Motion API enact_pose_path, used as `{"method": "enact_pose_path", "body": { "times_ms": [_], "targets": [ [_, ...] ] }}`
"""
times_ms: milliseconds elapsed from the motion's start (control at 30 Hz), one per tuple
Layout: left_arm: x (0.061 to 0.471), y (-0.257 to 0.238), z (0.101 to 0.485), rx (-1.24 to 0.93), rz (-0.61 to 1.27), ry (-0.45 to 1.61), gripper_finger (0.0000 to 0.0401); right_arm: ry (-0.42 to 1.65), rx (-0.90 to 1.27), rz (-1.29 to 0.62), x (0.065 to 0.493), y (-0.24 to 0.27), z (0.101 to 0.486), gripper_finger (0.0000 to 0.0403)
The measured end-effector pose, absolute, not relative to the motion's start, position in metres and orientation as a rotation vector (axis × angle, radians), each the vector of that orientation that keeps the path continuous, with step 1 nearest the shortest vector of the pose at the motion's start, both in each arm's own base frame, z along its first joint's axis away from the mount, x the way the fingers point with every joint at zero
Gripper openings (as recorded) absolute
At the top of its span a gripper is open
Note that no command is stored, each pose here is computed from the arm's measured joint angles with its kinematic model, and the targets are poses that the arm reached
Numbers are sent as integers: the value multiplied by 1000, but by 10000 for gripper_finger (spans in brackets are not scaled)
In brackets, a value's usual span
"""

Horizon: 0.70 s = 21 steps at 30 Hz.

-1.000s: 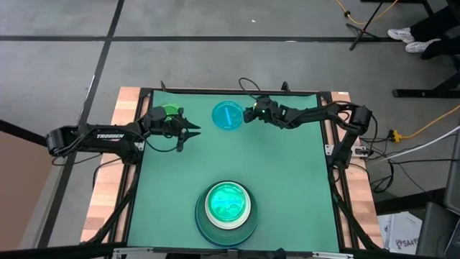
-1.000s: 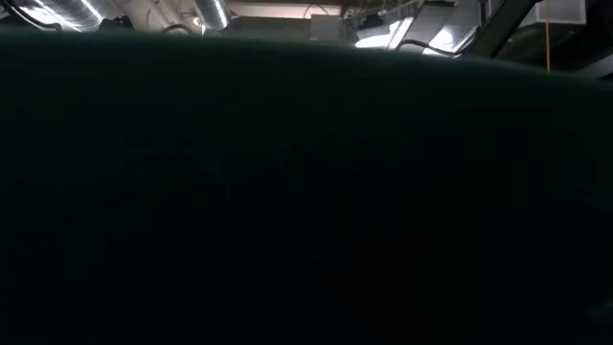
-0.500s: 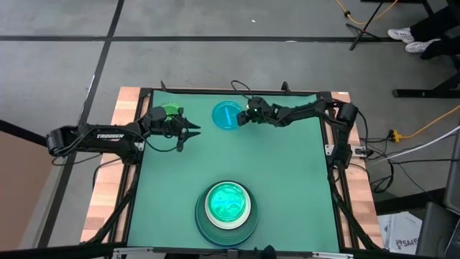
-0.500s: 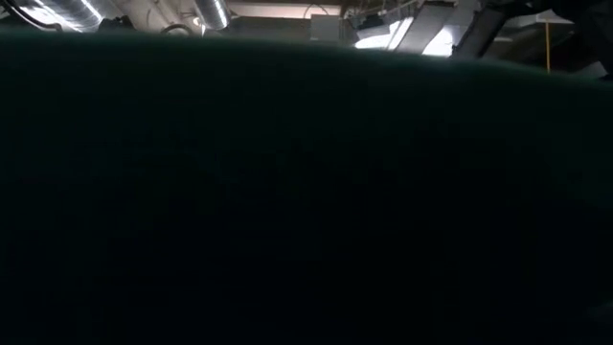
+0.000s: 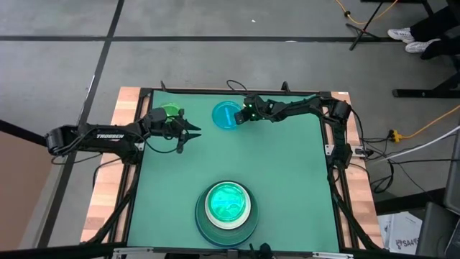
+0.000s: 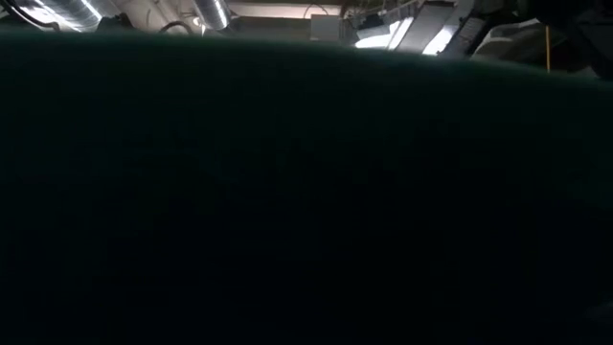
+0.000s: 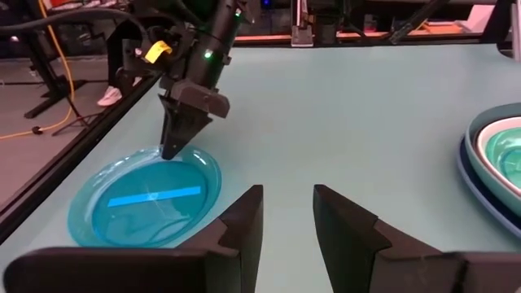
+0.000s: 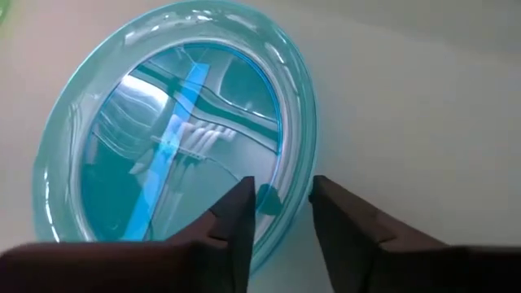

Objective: Stack plastic plates
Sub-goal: Stack the light blue plate on top of the light blue plate

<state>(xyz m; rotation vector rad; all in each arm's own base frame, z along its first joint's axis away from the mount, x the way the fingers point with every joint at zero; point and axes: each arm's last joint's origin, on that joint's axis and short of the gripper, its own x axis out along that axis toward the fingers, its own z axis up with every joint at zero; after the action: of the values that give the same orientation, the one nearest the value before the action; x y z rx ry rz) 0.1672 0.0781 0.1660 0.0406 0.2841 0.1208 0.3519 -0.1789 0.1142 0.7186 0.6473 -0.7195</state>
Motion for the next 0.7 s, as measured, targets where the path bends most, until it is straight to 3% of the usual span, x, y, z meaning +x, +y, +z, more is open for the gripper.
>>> {"method": "enact_pose_path", "body": {
  "times_ms": [433, 700],
  "targets": [
    [168, 77, 166, 51, 137, 289, 103, 678, 646, -710, 351, -179, 113, 11],
    [168, 77, 166, 51, 144, 290, 103, 689, 605, -714, 351, -178, 113, 3]
  ]
}}
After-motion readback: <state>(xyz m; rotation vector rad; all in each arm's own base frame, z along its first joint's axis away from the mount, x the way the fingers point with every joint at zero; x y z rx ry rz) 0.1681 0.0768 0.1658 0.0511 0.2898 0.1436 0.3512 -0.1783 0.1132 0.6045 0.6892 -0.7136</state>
